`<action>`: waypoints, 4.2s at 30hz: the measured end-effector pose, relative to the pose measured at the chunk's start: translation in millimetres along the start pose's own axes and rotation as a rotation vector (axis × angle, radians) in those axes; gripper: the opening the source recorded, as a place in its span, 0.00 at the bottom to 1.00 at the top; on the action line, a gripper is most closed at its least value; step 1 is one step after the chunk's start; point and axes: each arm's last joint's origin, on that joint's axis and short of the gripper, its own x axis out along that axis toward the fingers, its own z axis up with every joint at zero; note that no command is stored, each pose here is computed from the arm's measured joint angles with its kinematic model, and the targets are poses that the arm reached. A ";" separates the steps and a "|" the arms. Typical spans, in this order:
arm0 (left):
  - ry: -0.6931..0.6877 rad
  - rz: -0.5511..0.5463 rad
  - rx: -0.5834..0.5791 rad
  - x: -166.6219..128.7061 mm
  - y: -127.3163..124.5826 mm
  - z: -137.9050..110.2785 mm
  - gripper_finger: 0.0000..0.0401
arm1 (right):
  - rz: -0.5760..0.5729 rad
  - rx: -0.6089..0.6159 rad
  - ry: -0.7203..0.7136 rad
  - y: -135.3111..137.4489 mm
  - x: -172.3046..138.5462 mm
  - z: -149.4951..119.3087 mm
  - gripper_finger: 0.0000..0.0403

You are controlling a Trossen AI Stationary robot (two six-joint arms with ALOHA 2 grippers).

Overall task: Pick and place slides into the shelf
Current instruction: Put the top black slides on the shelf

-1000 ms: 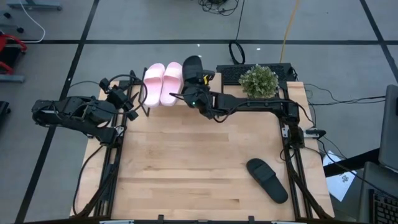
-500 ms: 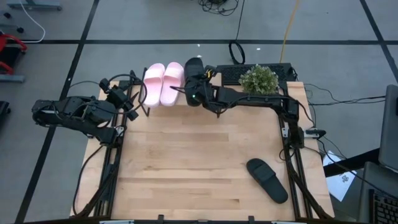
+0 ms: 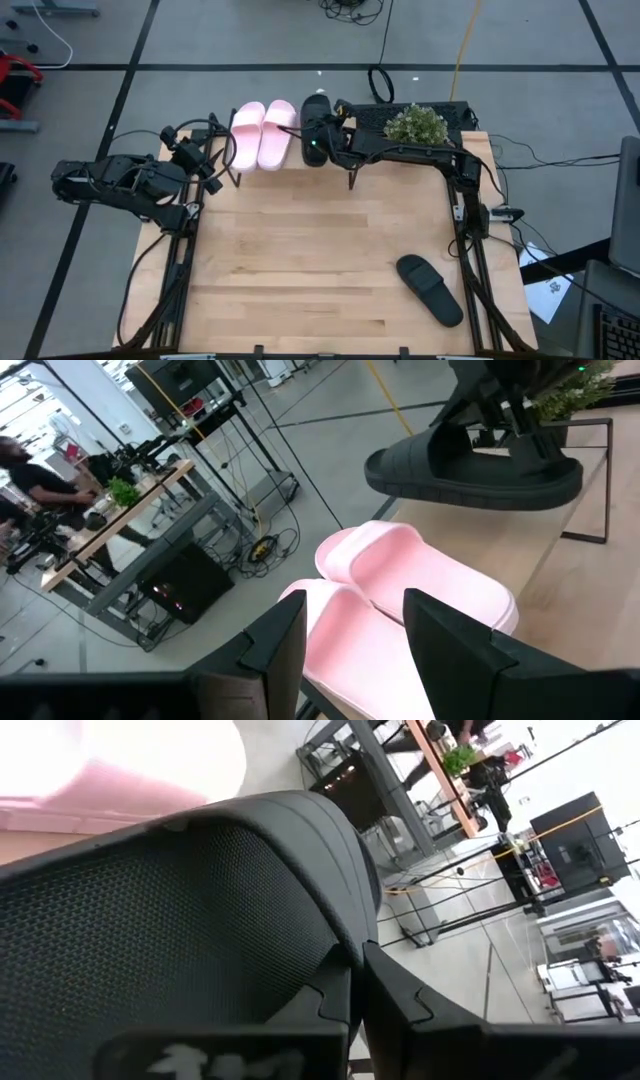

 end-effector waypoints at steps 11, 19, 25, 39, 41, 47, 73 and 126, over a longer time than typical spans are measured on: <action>0.000 0.000 -0.001 0.2 -0.4 0.2 0.44 | 0.028 -0.045 -0.006 27.1 14.8 -1.6 0.00; -0.003 -0.001 -0.004 0.3 -0.5 0.7 0.44 | -0.001 -0.065 -0.006 35.6 18.2 -1.2 0.00; -0.003 -0.001 -0.006 0.2 -0.4 0.7 0.44 | -0.001 -0.067 -0.005 35.4 18.2 -1.4 0.00; -0.003 -0.002 -0.010 0.2 -0.4 0.7 0.44 | 0.001 -0.061 -0.006 33.8 20.7 -1.4 0.02; -0.002 -0.011 -0.011 0.2 -0.7 0.7 0.44 | 0.000 -0.059 -0.007 33.8 20.7 -1.2 0.04; 0.000 -0.051 -0.012 0.2 -1.9 0.6 0.44 | -0.001 -0.045 -0.015 33.9 21.2 -0.3 0.11; 0.001 -0.051 -0.009 0.2 -1.9 0.6 0.44 | 0.068 -0.016 -0.074 36.8 18.5 5.0 0.20; 0.021 -0.053 0.002 0.2 -1.7 -2.4 0.44 | -0.024 -0.125 -0.115 37.9 8.7 14.0 0.52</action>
